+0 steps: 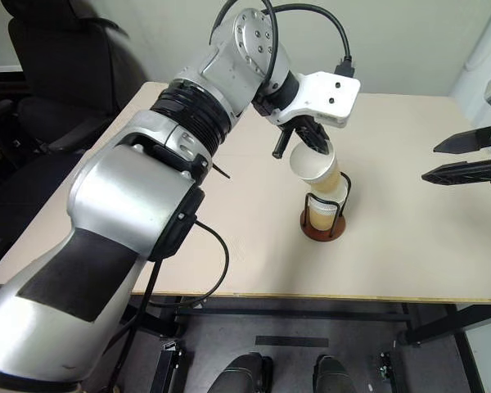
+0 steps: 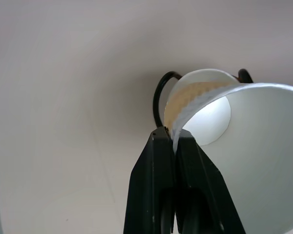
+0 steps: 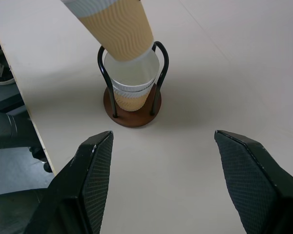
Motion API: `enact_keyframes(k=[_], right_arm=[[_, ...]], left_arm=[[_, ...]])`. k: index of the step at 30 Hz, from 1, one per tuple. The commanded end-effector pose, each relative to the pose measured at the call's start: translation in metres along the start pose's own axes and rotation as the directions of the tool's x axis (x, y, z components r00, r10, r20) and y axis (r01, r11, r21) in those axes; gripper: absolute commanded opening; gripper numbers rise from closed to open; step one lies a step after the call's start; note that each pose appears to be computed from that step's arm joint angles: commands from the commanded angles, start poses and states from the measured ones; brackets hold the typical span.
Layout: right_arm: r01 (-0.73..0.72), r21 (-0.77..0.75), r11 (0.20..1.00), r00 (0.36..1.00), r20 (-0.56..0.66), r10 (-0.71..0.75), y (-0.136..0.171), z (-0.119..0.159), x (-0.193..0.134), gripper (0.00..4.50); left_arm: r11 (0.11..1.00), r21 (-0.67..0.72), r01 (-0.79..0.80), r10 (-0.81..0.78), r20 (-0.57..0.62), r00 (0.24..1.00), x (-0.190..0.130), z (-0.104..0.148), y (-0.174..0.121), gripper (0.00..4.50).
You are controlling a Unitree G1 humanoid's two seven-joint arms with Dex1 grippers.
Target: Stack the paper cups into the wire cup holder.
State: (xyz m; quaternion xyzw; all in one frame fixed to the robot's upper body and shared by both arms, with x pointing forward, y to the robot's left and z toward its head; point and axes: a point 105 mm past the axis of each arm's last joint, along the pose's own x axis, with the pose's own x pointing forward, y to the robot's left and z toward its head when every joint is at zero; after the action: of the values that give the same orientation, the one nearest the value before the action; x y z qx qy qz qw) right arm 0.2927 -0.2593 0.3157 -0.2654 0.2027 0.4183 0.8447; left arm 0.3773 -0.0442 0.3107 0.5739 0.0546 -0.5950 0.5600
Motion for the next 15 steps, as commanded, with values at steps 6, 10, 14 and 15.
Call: enact_keyframes(k=[6,10,14,15], right_arm=[[0.041,-0.039,0.998,0.999,0.036,-0.039,0.004,0.01,-0.014,3.34],[0.04,-0.038,0.998,0.999,0.036,-0.039,0.004,0.01,-0.013,3.34],[0.04,-0.036,0.999,0.999,0.035,-0.039,0.005,0.009,-0.012,3.34],[0.041,-0.035,0.999,0.999,0.034,-0.039,0.005,0.009,-0.012,3.34]], left_arm=[[0.999,0.027,0.026,-0.026,0.009,1.0,0.01,0.004,-0.004,0.03],[0.999,0.043,0.02,-0.019,-0.021,1.0,0.015,0.0,-0.005,0.03],[0.998,0.07,0.005,-0.001,-0.052,0.999,0.021,-0.004,-0.005,0.03],[0.997,0.075,0.004,0.001,-0.056,0.998,0.022,-0.004,-0.006,0.03]])
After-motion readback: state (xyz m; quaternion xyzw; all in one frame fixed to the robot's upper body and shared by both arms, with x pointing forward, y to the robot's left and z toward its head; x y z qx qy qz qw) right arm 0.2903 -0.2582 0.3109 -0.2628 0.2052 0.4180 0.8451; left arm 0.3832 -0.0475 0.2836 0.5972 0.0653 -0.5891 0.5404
